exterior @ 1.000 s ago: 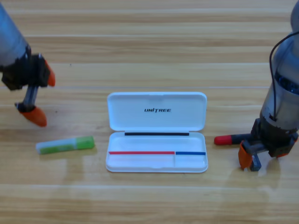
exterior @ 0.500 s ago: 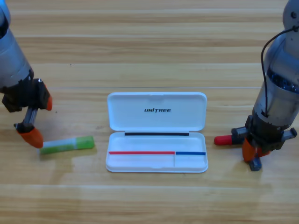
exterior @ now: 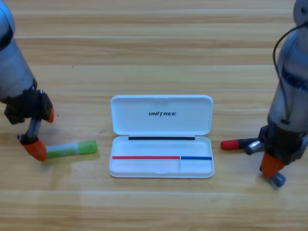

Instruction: Clean up eraser and pencils

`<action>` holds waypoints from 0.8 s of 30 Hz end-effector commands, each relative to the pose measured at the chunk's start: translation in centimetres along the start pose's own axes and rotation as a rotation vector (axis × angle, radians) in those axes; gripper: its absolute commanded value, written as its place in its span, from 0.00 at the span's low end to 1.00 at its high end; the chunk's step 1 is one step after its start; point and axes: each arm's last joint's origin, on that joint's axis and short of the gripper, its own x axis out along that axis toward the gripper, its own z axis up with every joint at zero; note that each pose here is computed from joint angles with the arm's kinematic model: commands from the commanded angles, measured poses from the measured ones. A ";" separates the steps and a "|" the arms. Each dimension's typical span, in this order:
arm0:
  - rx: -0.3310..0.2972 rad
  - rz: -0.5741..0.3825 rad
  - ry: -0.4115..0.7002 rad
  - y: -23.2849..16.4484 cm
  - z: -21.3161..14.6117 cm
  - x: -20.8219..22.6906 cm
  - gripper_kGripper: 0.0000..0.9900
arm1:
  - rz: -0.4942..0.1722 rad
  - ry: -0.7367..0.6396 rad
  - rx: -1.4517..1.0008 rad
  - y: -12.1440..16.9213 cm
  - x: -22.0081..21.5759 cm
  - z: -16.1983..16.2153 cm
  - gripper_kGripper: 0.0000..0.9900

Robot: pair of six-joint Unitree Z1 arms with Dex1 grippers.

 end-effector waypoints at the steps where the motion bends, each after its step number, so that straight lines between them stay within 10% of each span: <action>1: -0.026 -0.054 0.027 0.2 -0.1 3.5 0.99 | 0.046 -0.073 -0.361 1.8 -6.8 -1.8 0.00; 11: -0.031 -0.041 0.028 0.2 0.6 4.9 0.99 | 0.020 0.000 -0.944 6.5 -5.0 0.5 0.00; 24: -0.034 -0.039 0.028 -0.1 1.5 6.3 0.99 | 0.006 -0.027 -1.090 11.1 -1.7 5.6 0.00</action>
